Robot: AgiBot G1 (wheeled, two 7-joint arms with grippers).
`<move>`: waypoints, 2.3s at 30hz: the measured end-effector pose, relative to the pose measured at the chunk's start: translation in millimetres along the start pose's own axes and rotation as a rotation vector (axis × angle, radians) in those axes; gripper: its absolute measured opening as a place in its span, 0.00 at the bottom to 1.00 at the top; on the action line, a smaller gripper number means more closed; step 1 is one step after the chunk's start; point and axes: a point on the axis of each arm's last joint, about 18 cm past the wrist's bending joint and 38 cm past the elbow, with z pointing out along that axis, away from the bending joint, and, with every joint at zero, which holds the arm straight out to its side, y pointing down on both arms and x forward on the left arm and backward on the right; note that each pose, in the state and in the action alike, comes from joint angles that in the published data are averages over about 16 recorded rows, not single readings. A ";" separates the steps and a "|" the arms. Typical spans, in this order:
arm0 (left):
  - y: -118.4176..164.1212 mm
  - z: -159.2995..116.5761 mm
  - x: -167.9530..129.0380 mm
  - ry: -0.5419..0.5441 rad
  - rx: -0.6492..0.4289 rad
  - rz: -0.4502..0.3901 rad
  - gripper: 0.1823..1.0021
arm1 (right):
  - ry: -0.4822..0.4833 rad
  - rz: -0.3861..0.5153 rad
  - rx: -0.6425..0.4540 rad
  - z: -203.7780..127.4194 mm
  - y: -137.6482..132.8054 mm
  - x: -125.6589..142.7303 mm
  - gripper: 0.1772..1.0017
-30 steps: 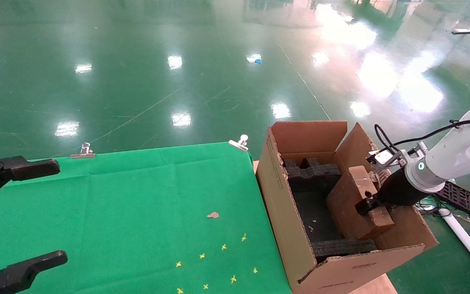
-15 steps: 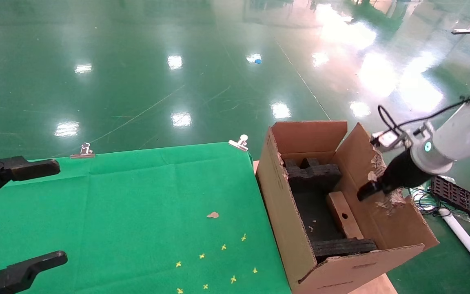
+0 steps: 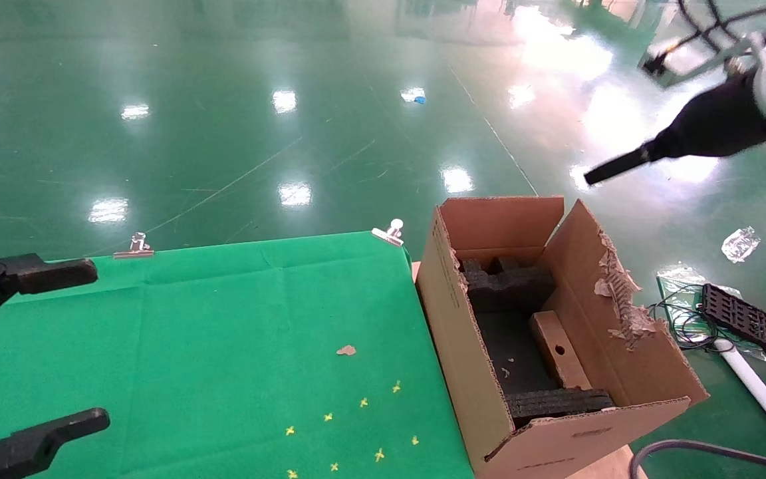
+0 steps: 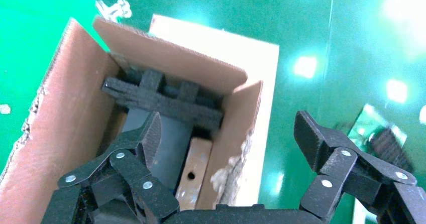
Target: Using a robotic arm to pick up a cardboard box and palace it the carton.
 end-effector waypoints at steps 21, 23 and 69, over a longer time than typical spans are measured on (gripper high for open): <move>0.0 -0.1 -0.2 0.000 0.000 0.000 1.00 | -0.447 -0.214 0.169 54.8 -1.1 -115.2 1.00; 0.0 -0.1 -0.2 0.000 0.000 0.000 1.00 | -0.500 -0.232 0.192 58.6 1.7 -128.9 1.00; 0.0 -0.2 -0.2 -0.001 0.000 0.000 1.00 | -1.085 -0.592 0.950 -46.8 90.7 -256.1 1.00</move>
